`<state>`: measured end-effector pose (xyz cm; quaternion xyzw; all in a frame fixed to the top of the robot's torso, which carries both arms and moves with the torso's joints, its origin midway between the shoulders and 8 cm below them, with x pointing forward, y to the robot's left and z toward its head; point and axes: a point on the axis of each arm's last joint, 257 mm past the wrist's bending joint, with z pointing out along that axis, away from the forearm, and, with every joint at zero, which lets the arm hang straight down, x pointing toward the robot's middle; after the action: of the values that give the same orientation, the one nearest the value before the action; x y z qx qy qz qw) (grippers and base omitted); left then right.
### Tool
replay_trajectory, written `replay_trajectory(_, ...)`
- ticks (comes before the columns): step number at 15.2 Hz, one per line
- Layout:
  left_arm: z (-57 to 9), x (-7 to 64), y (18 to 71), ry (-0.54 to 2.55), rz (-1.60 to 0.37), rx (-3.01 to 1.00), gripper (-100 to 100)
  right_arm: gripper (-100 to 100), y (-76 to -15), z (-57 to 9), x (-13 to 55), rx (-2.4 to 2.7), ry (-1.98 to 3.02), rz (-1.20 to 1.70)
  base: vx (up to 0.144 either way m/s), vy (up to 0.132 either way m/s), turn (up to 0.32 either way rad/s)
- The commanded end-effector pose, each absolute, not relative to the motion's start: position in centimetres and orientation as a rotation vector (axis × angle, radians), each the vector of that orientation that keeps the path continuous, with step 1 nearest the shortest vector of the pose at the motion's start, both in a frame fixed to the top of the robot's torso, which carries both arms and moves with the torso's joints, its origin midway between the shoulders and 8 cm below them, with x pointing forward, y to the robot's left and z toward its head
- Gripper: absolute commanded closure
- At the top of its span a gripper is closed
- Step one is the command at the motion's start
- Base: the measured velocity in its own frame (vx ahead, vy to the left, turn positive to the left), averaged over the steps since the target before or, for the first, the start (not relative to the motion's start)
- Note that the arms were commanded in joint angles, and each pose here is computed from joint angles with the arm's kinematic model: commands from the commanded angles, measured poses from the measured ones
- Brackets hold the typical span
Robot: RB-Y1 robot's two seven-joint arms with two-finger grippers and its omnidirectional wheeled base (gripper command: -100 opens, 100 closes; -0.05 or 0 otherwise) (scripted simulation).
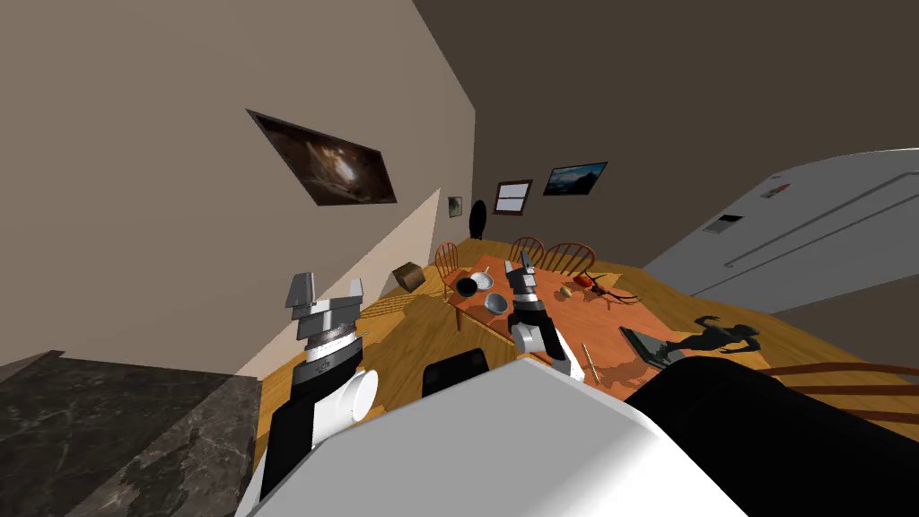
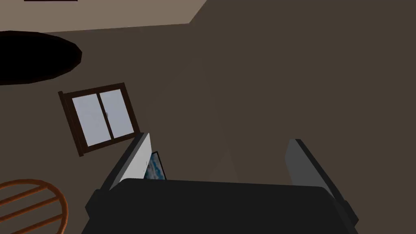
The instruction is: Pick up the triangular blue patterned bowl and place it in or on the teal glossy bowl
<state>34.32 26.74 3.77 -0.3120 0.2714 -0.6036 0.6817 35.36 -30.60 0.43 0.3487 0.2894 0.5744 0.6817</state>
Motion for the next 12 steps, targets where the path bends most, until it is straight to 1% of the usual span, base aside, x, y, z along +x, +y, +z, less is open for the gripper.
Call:
replay_trajectory(1,3.8,34.3,26.7,0.609,-1.354,-0.700,0,-100,-30.4,-0.1,35.6,0.767,0.688,1.279,-0.022,0.024,0.033)
replay_trajectory(2,3.8,34.3,26.7,0.609,-1.354,-0.700,0,-100,-30.2,-0.6,35.8,0.757,0.722,1.268,-0.055,0.063,0.069)
replay_trajectory(9,3.8,34.3,26.7,0.609,-1.354,-0.700,0,-100,-29.9,-5.2,36.7,0.721,0.919,1.180,-0.101,0.089,0.078)
replay_trajectory(10,3.8,34.3,26.7,0.609,-1.354,-0.700,0,-100,-30.0,-6.9,36.9,0.712,0.982,1.146,-0.072,0.070,0.100)
replay_trajectory(11,3.8,34.3,26.7,0.609,-1.354,-0.700,0,-100,-30.0,-6.9,36.9,0.712,0.982,1.146,-0.067,0.063,0.094)
replay_trajectory(12,3.8,34.3,26.7,0.609,-1.354,-0.700,0,-100,-30.2,-8.9,37.0,0.704,1.049,1.108,-0.080,0.069,0.123)
